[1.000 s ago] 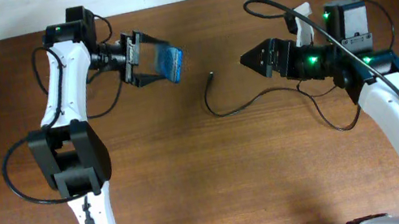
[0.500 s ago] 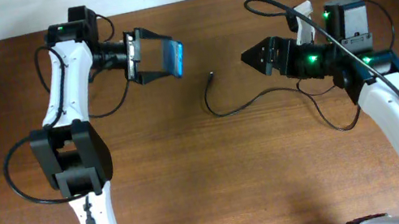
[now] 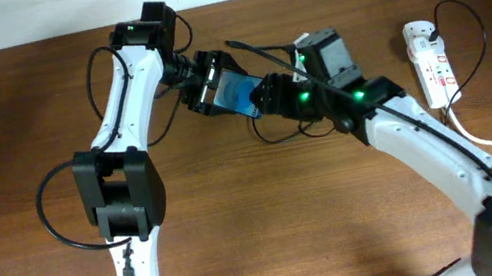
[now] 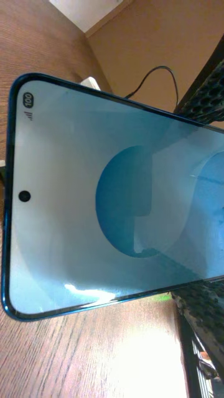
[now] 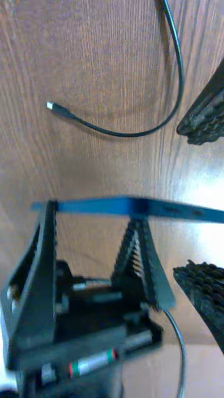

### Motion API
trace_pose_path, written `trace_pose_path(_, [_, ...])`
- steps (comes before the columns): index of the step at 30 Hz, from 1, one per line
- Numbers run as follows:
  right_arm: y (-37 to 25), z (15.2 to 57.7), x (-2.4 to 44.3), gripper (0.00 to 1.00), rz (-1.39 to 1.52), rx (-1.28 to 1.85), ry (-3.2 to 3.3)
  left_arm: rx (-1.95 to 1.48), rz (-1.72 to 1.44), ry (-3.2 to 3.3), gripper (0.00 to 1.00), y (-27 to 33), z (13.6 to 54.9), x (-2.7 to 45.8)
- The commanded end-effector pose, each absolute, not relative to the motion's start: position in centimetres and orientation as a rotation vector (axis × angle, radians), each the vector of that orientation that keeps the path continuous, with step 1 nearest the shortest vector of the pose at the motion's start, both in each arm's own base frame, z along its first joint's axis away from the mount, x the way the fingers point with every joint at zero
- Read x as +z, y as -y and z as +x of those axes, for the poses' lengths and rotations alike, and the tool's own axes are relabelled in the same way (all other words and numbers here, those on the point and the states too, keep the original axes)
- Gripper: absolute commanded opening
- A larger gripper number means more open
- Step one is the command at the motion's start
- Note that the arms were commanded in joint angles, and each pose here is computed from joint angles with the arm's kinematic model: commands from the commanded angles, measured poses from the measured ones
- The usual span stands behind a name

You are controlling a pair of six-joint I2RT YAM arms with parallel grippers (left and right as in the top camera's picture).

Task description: Plug charger to phone and switch on socket

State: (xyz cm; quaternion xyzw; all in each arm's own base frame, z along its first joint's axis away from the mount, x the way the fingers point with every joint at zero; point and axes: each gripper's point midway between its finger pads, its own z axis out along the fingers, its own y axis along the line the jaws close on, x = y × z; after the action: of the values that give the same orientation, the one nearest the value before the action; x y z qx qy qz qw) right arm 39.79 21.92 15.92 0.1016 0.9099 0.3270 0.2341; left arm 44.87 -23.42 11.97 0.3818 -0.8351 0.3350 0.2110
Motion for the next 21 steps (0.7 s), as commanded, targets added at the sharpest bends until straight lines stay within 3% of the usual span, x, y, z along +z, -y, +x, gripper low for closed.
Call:
trace_pose_path(1, [-22.3,40.9,14.8,0.62,0.338,0.887,-2.500,0.963,1.058,2.317,0.18,23.9,45.1,13.2])
trace_pose_path(6, [-23.9,41.3,13.9,0.60,0.324,0.893,-2.488,0.965,1.014,2.336,0.24,25.4,44.6,13.2])
trace_pose_path(9, [-23.9,41.9,13.2,0.51,0.332,0.866,-2.479,0.961,1.001,2.337,0.24,25.8,44.3,13.2])
trace_pose_path(21, [-24.2,41.6,12.8,0.29,0.361,0.882,-2.497,0.962,1.003,2.338,0.25,25.8,44.3,13.2])
